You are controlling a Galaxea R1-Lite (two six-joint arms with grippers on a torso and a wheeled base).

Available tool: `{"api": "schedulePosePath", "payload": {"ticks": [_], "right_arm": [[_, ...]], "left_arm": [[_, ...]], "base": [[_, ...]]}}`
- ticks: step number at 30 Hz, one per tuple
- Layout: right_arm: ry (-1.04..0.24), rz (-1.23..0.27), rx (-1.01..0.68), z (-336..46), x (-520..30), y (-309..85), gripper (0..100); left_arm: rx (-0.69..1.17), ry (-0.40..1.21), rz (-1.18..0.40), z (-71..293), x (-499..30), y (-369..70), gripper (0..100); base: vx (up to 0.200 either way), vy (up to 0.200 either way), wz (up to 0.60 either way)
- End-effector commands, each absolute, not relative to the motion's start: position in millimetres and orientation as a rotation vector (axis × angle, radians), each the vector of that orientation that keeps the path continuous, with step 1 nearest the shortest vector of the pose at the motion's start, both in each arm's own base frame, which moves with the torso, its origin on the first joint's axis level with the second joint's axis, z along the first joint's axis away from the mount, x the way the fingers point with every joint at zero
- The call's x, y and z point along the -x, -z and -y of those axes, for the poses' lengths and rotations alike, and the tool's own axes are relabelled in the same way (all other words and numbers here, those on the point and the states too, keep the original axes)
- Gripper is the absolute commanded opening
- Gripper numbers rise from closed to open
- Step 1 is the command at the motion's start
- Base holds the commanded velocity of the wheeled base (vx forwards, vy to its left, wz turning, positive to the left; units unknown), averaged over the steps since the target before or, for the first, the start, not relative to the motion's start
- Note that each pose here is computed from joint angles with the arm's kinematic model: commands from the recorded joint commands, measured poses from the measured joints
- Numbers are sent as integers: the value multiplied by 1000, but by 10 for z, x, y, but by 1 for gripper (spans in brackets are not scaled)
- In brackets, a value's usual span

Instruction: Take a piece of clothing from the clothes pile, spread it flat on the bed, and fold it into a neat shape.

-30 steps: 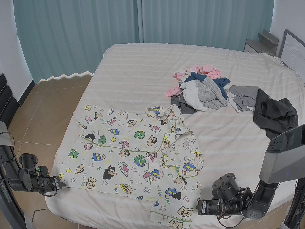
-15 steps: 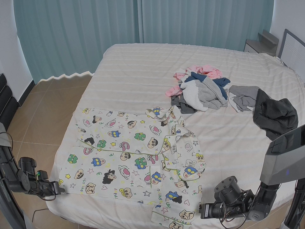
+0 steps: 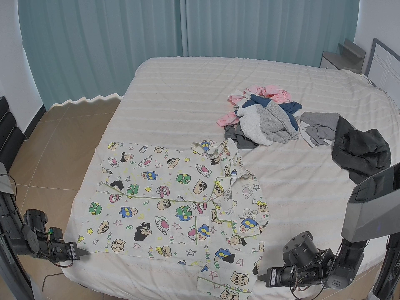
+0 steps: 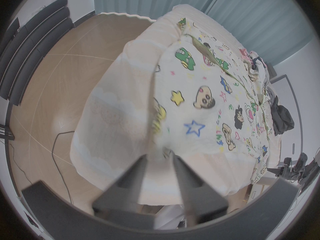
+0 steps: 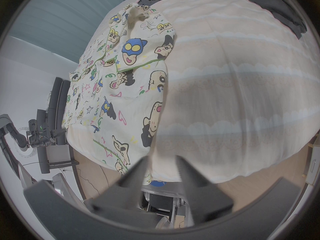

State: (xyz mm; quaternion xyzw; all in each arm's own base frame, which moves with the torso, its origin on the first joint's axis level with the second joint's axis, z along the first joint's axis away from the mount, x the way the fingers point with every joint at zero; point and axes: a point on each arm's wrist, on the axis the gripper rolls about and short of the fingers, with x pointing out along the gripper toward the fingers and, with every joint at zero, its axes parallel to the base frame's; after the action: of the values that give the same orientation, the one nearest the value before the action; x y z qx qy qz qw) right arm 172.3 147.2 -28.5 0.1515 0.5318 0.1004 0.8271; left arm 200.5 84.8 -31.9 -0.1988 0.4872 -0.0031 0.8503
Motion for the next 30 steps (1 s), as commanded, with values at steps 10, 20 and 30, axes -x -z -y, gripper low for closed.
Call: {"api": "schedulePosePath", "payload": {"ticks": [10,20,30], "right_arm": [[-255,-1005,-403,-1349,-1644,-100,100],[-261,-969,-428,-1251,-1550,-228,100],[-257,-961,-453,-1242,-1540,-260,100]], "left_arm": [[498,66,-858,-969,-1837,87,100],[506,100,-805,-943,-1776,-16,100],[528,93,-796,-959,-1776,-20,100]], "base": [[0,0,0],[0,0,0],[0,60,0]]}}
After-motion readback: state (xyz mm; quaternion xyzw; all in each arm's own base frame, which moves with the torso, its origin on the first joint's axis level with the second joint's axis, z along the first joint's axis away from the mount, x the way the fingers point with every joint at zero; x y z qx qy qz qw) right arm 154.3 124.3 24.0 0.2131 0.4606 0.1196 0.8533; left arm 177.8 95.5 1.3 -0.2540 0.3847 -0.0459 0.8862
